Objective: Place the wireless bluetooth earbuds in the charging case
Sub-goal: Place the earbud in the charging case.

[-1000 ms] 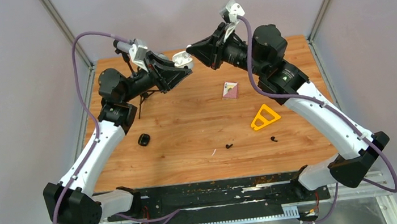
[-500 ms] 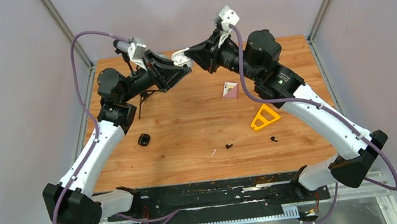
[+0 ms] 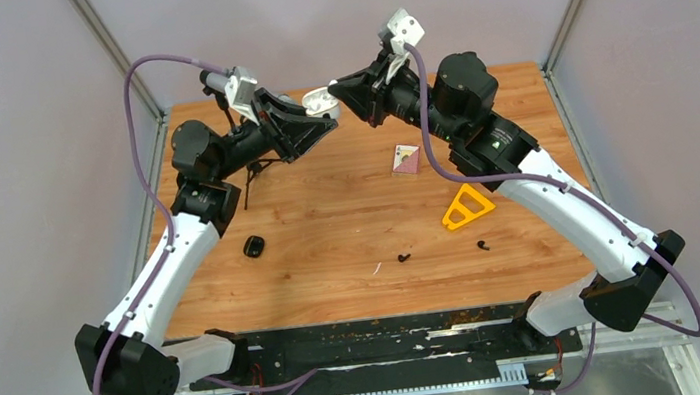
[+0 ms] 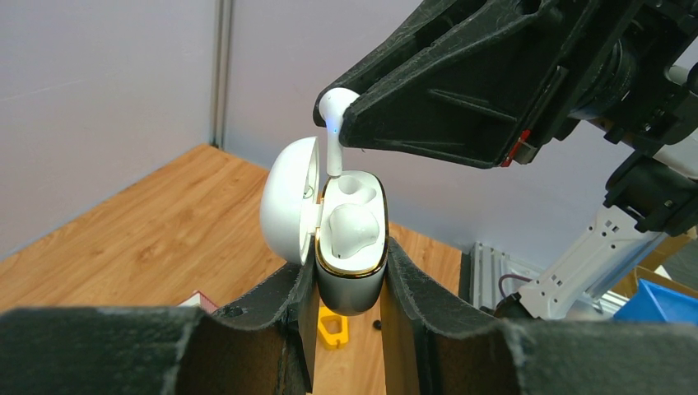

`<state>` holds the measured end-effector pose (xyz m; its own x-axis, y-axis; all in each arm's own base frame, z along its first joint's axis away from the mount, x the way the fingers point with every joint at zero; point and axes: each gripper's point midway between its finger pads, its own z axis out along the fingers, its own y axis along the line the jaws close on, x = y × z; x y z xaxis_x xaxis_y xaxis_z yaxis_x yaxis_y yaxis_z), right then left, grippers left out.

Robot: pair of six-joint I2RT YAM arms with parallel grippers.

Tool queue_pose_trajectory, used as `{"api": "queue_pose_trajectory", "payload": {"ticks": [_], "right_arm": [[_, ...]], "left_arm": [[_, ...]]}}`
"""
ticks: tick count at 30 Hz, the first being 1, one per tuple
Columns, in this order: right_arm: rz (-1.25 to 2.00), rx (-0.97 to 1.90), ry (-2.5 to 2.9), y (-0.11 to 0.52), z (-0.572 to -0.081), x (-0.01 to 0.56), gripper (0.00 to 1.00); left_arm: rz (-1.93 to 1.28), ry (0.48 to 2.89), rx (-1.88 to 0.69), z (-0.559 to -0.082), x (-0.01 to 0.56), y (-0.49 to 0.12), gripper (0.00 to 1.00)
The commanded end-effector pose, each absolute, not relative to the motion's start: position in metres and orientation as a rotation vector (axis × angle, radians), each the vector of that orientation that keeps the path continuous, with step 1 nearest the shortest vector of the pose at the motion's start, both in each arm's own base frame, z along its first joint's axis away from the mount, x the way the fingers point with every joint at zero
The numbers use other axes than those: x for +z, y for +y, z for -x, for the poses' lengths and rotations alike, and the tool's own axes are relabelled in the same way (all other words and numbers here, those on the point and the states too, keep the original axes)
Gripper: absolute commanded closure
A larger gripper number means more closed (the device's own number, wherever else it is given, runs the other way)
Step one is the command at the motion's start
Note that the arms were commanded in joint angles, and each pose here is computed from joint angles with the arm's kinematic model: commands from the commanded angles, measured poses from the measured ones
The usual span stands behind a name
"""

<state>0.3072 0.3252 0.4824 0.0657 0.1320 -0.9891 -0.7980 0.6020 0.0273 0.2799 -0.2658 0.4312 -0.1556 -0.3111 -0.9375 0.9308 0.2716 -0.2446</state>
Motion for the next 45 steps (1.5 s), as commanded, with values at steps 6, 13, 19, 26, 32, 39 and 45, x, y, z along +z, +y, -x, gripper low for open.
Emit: {"api": "queue_pose_trajectory", "payload": {"ticks": [6,13,19,26,32,39,45], "right_arm": [[0.653,0.791,1.276,0.325,-0.294,0.495,1.0],[0.656,0.795,1.274,0.326,-0.293,0.495,1.0],[0.653,0.792,1.278,0.326,-0.294,0.494,1.0],[0.685,0.773,1.258,0.327,-0.292,0.495,1.0],[0.698,0.764,1.259,0.327,-0.292,0.492,1.0],[0.716,0.761,1.273,0.331,-0.29,0.485,1.0],[0.717,0.727,1.297,0.332,-0.295,0.479,1.0]], "left_arm": [[-0.679,1.175,-1.216,-0.267,0.457,-0.26,1.0],[-0.672,1.172,-1.215,-0.268,0.46,-0.26,1.0],[-0.666,1.177,-1.209,-0.27,0.457,-0.259,1.0],[-0.655,1.184,-1.204,-0.273,0.456,-0.258,1.0],[-0.653,1.183,-1.201,-0.273,0.456,-0.258,1.0],[-0.659,1.187,-1.196,-0.274,0.452,-0.257,1.0],[-0.672,1.179,-1.195,-0.271,0.452,-0.257,1.0]]}}
